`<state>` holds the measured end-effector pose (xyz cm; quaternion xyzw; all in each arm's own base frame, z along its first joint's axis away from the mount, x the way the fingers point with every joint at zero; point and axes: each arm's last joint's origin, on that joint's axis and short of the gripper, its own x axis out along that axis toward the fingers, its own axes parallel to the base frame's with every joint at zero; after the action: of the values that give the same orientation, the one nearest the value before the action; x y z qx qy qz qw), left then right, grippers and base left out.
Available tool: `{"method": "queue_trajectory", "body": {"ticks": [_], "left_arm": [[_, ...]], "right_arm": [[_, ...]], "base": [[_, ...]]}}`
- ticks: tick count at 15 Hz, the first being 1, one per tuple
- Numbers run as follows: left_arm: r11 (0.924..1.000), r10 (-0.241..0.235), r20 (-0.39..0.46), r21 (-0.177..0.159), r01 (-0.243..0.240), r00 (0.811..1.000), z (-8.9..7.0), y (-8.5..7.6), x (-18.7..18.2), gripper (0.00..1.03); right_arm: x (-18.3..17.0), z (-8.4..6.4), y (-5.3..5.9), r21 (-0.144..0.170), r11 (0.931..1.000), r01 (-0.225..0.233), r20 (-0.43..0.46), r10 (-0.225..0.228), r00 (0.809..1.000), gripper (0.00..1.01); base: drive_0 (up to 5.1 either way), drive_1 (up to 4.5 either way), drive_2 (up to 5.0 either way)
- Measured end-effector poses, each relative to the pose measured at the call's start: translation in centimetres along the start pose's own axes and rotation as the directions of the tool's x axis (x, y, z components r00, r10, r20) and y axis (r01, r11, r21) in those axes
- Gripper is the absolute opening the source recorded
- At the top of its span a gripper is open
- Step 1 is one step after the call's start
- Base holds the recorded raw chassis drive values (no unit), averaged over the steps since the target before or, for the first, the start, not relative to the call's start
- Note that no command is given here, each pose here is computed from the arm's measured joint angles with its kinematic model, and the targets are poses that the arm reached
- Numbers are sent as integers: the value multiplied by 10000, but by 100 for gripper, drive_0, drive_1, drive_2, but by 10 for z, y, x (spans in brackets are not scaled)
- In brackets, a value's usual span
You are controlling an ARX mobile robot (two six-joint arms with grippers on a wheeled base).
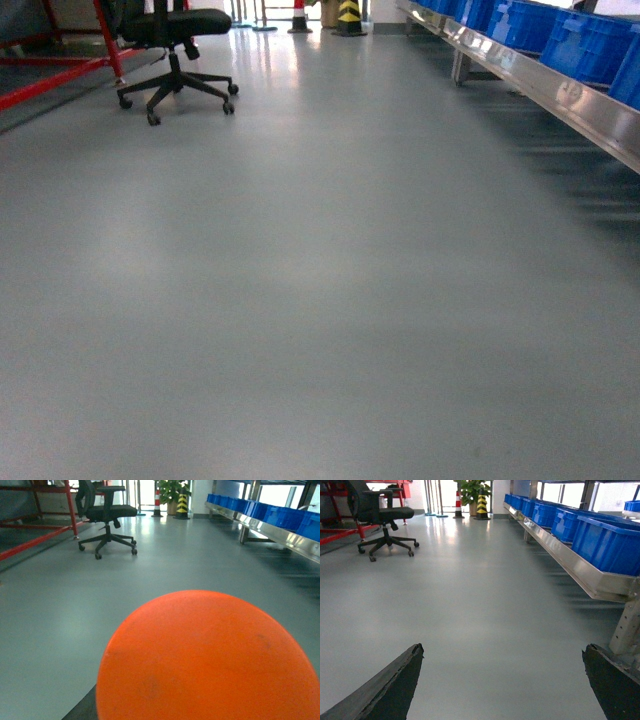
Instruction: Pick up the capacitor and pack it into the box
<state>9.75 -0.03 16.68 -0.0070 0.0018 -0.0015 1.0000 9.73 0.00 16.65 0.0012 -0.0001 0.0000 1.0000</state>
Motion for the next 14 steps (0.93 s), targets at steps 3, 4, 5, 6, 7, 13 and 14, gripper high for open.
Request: {"method": "queue_trajectory", "body": {"ticks": [3, 4, 5, 6, 7, 13, 14], "left_arm": [[10000, 3, 34, 0, -3, 10000, 0, 0, 0, 44], [10000, 11, 4, 0, -11, 10000, 0, 0, 0, 44], [10000, 11, 42, 0, -11, 10000, 0, 0, 0, 44], [10000, 23, 12, 0, -23, 10000, 0, 0, 0, 44], [10000, 8, 8, 0, -8, 10000, 0, 0, 0, 44], [10000, 0, 15, 0, 0, 10000, 0, 0, 0, 44], [10000, 4, -8, 0, -4, 10000, 0, 0, 0, 44]], "right_arm": [[0, 0, 0, 0, 10000, 4, 8, -4, 10000, 98], [0, 0, 0, 0, 10000, -4, 38, 4, 10000, 98], [0, 0, 0, 0, 10000, 4, 38, -4, 10000, 98], [0, 0, 0, 0, 10000, 0, 46, 0, 10000, 98], [0, 0, 0, 0, 10000, 4, 11, -4, 10000, 98], [0, 0, 0, 4, 10000, 0, -4, 0, 10000, 98], [0, 0, 0, 0, 10000, 4, -4, -4, 10000, 98]], "base": [[0, 0, 0], [0, 0, 0], [0, 0, 0], [0, 0, 0], [0, 0, 0], [0, 0, 0], [0, 0, 0]]}}
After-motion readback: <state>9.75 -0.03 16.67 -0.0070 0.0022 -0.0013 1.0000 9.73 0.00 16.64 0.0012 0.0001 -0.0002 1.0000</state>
